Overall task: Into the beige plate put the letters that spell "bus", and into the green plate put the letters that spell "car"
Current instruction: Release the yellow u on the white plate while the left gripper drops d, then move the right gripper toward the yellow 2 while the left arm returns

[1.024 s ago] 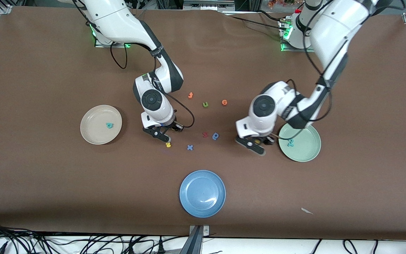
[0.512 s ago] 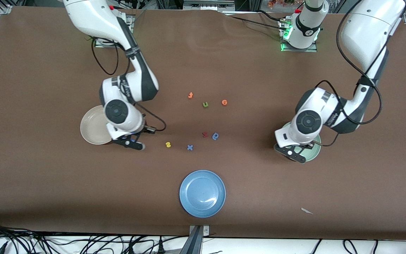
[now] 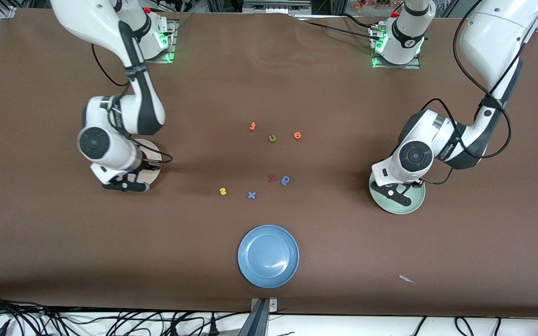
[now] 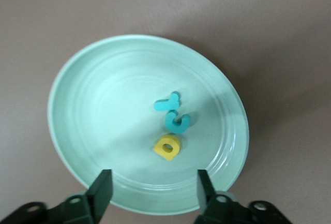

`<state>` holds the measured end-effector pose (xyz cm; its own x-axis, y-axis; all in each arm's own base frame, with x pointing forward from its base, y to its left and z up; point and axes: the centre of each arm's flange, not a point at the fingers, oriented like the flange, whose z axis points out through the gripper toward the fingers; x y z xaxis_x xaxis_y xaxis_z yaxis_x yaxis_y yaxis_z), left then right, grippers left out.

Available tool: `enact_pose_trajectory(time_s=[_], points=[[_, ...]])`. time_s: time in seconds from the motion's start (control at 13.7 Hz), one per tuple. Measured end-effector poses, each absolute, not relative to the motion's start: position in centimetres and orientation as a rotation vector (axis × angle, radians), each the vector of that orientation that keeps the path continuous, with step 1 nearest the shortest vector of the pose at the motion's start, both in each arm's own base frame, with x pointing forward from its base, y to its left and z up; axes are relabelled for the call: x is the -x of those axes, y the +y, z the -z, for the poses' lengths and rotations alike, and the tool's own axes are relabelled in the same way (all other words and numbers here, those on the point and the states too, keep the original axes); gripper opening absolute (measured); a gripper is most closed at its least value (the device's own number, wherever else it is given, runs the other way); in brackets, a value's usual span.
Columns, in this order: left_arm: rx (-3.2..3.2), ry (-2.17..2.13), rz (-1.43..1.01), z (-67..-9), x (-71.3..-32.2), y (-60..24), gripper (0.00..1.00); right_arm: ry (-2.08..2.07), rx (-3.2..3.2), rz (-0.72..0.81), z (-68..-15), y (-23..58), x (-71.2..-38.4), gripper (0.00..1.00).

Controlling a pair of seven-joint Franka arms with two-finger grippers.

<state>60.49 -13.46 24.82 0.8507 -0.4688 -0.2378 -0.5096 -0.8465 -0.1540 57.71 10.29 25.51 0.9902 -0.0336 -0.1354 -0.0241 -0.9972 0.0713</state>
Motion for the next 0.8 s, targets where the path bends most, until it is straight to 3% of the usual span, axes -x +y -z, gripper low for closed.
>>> enact_pose_trajectory(time_s=[0.15,0.29,0.59,0.8], points=[[2.874,0.699,-0.253,-28.4,-60.7,-14.4,0.99,-0.02,-3.094,0.146,-25.6,7.5,-55.7,0.28],[2.927,0.615,-0.261,-33.1,-61.3,-14.5,1.0,-0.024,-3.107,0.075,-24.8,6.5,-53.9,0.33],[3.034,0.447,-0.313,-45.6,-62.8,-13.2,1.0,-0.021,-3.108,0.061,-24.3,6.5,-53.1,0.73],[3.065,0.371,-0.289,-53.8,-62.4,-11.4,1.0,0.031,-3.123,0.035,-26.1,8.6,-54.5,1.0]])
